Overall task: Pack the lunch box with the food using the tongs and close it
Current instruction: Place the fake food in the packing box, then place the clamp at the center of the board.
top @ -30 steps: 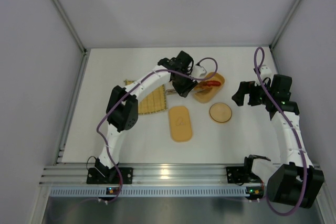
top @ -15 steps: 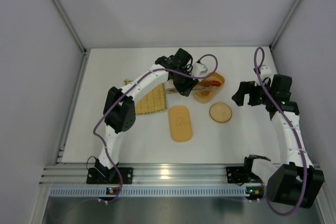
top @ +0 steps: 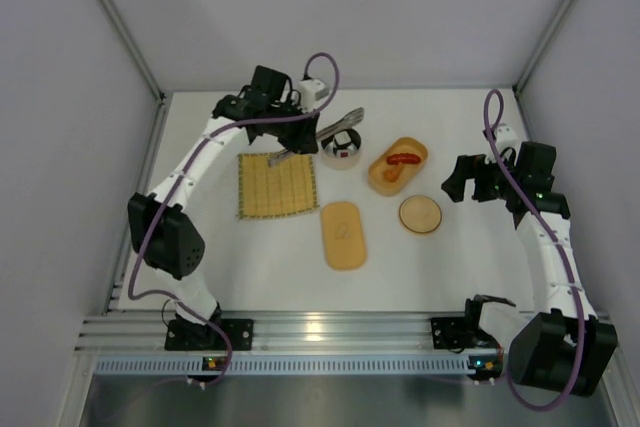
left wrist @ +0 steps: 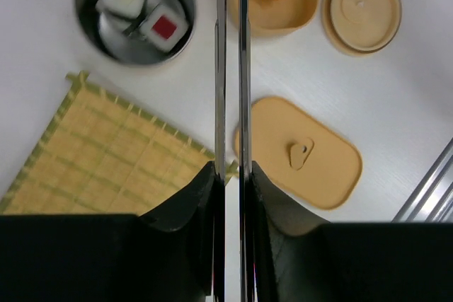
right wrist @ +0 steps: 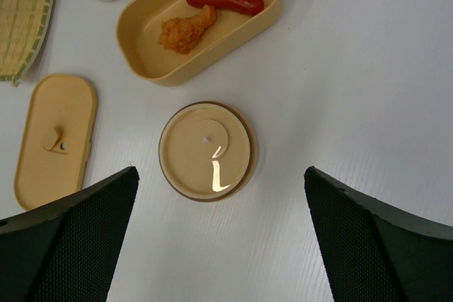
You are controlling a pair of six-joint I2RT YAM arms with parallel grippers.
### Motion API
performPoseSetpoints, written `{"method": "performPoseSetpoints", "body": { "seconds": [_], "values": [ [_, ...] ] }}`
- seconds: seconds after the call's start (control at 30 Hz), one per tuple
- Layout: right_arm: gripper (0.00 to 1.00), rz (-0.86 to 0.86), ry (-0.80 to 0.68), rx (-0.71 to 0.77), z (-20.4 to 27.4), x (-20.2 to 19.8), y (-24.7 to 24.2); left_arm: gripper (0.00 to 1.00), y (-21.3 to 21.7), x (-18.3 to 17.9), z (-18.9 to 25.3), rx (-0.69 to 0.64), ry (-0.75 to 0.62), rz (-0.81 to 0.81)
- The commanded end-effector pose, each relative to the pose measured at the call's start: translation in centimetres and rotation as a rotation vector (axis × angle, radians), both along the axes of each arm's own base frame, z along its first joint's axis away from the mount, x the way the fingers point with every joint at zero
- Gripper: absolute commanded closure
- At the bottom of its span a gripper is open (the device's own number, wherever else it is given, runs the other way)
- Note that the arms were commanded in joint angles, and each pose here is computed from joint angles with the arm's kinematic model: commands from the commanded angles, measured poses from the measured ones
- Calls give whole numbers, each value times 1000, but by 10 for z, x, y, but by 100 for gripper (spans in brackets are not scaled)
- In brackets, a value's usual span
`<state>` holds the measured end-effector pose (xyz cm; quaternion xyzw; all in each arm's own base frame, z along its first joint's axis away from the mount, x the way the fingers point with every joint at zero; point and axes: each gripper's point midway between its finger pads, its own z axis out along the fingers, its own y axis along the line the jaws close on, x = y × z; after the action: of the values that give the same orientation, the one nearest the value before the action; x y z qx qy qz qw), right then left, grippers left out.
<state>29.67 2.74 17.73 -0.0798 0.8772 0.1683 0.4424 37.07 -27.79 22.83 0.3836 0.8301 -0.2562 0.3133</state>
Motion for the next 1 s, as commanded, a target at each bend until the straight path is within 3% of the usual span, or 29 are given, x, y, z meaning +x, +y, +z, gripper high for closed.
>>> {"method": "performPoseSetpoints", "body": {
  "seconds": [0.0,0.13,0.23,0.43,0.53,0.77,0.97],
  "values": [
    [1,16,-95,-9,27,8,-2,74,43,-4,29,-120,-7,113],
    [1,24,-92,-3,26,8,0,85,118,3,20,-113,-6,331],
    [1,26,-86,1,24,9,0,92,205,15,3,-66,-16,575],
    [1,27,-71,8,20,11,0,100,297,12,-51,19,37,771],
    [1,24,-71,2,19,10,-1,100,324,12,-78,49,62,844],
    [1,22,-64,-2,14,9,-1,96,335,16,-135,108,130,855],
    [1,25,-65,-3,15,9,-1,73,332,4,-176,131,230,837]
  ]
}}
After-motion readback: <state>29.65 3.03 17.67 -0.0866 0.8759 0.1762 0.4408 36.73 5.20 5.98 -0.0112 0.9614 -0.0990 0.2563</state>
